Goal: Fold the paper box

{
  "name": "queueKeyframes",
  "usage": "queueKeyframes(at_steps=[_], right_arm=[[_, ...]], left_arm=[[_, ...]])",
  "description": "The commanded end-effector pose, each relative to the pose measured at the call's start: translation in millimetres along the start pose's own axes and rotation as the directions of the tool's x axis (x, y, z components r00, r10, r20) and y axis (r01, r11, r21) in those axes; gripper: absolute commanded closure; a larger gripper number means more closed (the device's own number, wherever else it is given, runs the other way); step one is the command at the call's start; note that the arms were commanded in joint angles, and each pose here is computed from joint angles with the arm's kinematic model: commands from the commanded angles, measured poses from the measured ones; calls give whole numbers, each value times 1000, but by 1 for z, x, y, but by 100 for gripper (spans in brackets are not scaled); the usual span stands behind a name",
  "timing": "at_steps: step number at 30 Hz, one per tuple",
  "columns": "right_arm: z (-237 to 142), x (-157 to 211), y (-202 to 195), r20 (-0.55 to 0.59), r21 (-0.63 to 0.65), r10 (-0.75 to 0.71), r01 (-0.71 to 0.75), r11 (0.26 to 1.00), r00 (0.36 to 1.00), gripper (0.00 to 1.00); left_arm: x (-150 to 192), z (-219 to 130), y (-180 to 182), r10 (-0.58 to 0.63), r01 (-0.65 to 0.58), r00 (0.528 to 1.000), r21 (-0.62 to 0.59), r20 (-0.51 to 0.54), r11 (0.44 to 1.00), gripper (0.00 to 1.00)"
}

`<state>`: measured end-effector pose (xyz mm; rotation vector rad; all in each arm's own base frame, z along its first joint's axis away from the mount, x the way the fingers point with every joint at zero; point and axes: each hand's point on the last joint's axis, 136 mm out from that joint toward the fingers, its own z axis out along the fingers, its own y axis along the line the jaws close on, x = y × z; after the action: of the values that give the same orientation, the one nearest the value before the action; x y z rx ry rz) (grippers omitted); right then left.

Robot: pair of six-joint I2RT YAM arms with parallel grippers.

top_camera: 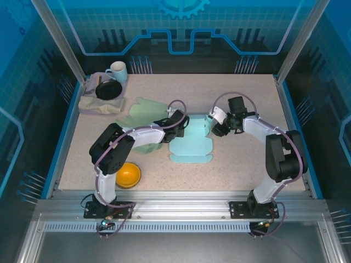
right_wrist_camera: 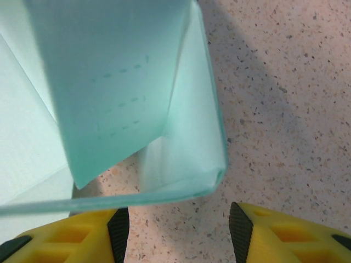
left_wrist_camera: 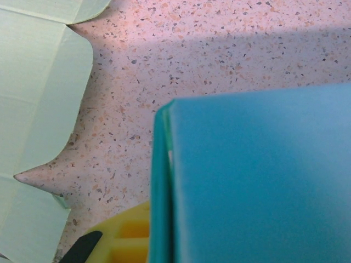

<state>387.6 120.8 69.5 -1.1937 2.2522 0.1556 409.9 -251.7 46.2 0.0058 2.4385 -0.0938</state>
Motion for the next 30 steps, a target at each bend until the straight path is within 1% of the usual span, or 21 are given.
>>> queueKeyframes(at_steps=[1, 10, 16, 20, 30], right_arm=[[-5, -22, 5, 41, -17, -6, 7, 1000, 999, 46], [3, -33, 11, 30, -2, -2, 2, 1000, 1000, 46], [6, -46, 3, 54, 40, 97, -99, 994, 994, 47], [11, -52, -5, 54, 92, 150, -155, 984, 987, 47], [10, -75, -9, 139, 134, 209, -227, 965, 968, 47]], left_arm=[[10, 0, -6, 7, -5, 999, 37, -52, 999, 100], [10, 0, -7, -1, 3, 998, 45, -56, 999, 100], [7, -7, -13, -33, 38, 996, 62, -79, 997, 100], [7, -12, -17, -59, 68, 992, 72, -114, 995, 100], [10, -20, -26, -80, 100, 980, 103, -182, 990, 100]])
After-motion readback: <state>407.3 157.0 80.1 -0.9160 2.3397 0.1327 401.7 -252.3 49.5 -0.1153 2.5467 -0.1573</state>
